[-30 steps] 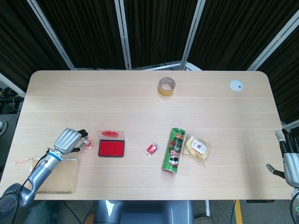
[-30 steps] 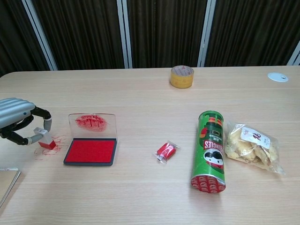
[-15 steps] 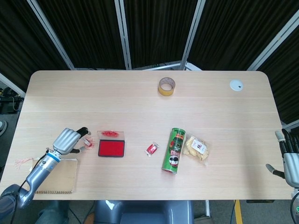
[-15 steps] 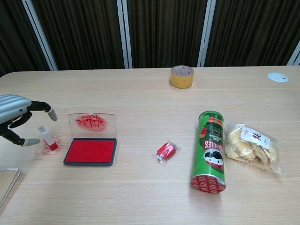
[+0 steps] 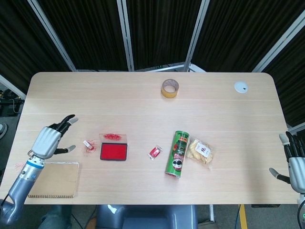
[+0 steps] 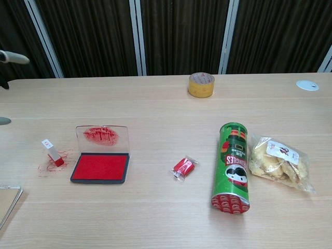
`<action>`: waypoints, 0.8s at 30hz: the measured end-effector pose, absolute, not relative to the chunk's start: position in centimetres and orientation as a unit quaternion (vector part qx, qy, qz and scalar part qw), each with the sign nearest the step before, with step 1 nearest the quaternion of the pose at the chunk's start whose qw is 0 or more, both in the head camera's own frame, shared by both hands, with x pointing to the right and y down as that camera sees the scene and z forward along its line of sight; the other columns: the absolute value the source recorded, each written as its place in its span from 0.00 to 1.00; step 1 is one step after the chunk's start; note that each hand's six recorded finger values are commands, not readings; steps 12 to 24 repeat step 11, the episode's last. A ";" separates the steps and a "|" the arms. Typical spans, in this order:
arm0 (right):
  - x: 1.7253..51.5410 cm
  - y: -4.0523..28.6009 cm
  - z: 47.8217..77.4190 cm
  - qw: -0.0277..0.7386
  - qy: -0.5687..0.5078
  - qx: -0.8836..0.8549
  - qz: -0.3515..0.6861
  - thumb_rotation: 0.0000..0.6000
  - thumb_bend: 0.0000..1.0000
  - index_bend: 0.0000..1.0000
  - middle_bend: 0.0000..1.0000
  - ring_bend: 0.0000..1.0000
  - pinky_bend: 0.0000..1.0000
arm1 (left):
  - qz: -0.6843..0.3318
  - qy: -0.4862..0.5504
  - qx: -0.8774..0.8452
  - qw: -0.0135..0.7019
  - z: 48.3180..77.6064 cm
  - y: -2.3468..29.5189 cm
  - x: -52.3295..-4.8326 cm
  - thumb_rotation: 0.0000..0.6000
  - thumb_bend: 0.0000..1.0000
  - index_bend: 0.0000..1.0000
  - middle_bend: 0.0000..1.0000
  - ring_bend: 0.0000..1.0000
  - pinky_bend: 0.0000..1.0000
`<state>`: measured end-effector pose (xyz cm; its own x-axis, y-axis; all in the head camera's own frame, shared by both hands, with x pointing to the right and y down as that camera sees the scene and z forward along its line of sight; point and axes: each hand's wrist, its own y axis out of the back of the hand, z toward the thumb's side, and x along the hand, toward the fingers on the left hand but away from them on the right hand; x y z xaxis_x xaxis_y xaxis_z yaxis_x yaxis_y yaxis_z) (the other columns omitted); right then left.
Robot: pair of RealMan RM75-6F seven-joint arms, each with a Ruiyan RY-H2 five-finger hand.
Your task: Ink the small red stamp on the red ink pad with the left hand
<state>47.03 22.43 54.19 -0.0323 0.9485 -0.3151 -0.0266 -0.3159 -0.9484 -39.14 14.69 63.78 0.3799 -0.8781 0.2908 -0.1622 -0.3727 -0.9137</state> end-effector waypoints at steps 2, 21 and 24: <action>46.8 22.4 54.0 0.415 -0.413 -0.563 0.583 1.00 0.00 0.00 0.00 0.00 0.00 | -0.440 0.371 -0.700 0.423 62.4 15.5 -39.6 1.00 0.00 0.00 0.00 0.00 0.00; 46.1 22.1 53.5 0.418 -0.417 -0.573 0.568 1.00 0.00 0.00 0.00 0.00 0.00 | -0.546 0.386 -0.632 0.392 57.1 19.8 -42.6 1.00 0.00 0.00 0.00 0.00 0.00; 46.1 22.1 53.5 0.418 -0.417 -0.573 0.568 1.00 0.00 0.00 0.00 0.00 0.00 | -0.546 0.386 -0.632 0.392 57.1 19.8 -42.6 1.00 0.00 0.00 0.00 0.00 0.00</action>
